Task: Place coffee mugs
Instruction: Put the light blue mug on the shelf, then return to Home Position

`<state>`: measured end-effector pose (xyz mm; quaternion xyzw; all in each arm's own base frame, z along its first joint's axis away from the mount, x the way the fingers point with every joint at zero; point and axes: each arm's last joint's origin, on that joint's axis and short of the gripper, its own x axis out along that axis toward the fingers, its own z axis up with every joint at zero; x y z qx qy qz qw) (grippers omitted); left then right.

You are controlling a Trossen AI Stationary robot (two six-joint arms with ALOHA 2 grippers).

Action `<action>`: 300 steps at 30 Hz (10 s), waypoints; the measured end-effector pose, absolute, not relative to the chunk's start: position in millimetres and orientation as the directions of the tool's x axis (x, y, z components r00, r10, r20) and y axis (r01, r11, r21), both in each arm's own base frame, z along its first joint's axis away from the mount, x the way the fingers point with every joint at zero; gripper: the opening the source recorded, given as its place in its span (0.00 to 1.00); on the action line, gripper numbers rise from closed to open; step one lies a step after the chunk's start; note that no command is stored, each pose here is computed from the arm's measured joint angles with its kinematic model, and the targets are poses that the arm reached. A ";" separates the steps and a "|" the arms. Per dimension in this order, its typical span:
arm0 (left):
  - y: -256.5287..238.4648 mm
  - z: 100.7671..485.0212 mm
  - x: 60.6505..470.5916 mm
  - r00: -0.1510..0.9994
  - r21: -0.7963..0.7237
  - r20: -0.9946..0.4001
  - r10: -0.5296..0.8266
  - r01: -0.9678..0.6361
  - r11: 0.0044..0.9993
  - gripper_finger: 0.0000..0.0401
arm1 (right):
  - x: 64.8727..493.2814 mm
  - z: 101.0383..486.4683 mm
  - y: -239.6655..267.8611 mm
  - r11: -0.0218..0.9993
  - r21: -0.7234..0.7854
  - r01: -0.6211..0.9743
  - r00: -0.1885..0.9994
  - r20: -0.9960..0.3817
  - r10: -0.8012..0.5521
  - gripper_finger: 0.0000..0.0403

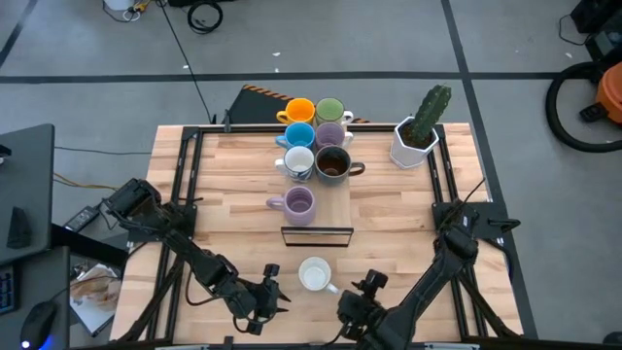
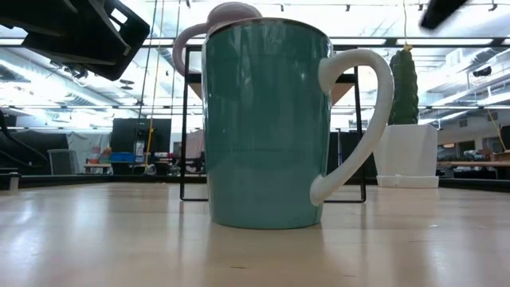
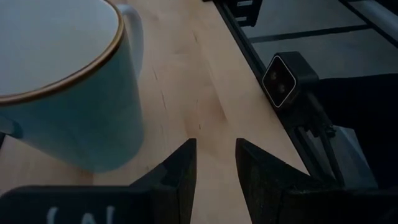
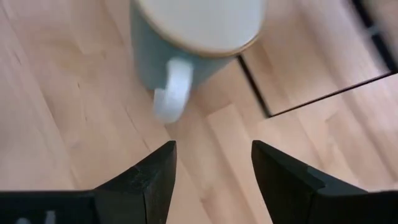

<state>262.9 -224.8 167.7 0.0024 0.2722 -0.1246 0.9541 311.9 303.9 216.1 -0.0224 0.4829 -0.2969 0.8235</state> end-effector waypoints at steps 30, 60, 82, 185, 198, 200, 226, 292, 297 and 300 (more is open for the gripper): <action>-223.3 164.2 261.2 0.803 -0.046 -0.553 -0.221 0.236 0.971 0.29 | 330.2 220.1 237.1 0.863 0.149 0.483 0.558 -0.812 -0.172 0.60; -232.0 166.7 254.8 0.685 -0.208 -0.580 -0.440 0.398 0.893 0.29 | 352.5 195.9 226.9 0.900 0.015 0.437 0.474 -0.854 -0.216 0.28; -224.1 237.0 216.6 0.679 -0.211 -0.476 -0.560 0.530 0.822 0.29 | 342.5 218.0 218.2 0.962 -0.038 0.271 0.432 -0.888 -0.157 0.16; -211.5 256.3 199.4 0.651 -0.218 -0.492 -0.578 0.550 0.806 0.29 | 250.9 314.2 60.7 0.988 -0.063 0.138 0.764 -0.628 -0.147 0.23; -207.4 262.1 198.6 0.664 -0.077 -0.474 -0.578 0.623 0.779 0.29 | 236.9 328.3 58.5 0.992 0.014 0.129 0.797 -0.597 -0.095 0.24; -199.5 267.8 199.2 0.694 -0.030 -0.465 -0.550 0.609 0.793 0.29 | 231.7 333.8 57.3 0.992 0.026 0.124 0.812 -0.578 -0.087 0.24; -46.9 291.0 150.5 0.922 0.116 -0.307 -0.236 0.282 0.952 0.29 | 157.7 304.5 25.5 0.987 -0.007 0.162 0.943 -0.294 -0.157 0.44; -12.1 187.3 94.4 0.974 -0.007 0.164 -0.157 0.161 0.987 0.29 | 95.1 183.4 -3.0 0.913 0.290 0.287 0.923 0.170 -0.344 0.42; -12.1 187.3 94.4 0.974 -0.007 0.164 -0.157 0.161 0.987 0.29 | 95.1 183.4 -3.0 0.913 0.289 0.287 0.924 0.170 -0.344 0.42; -12.1 187.3 94.4 0.974 -0.007 0.164 -0.157 0.161 0.987 0.29 | 95.1 183.4 -3.0 0.913 0.289 0.287 0.924 0.169 -0.344 0.42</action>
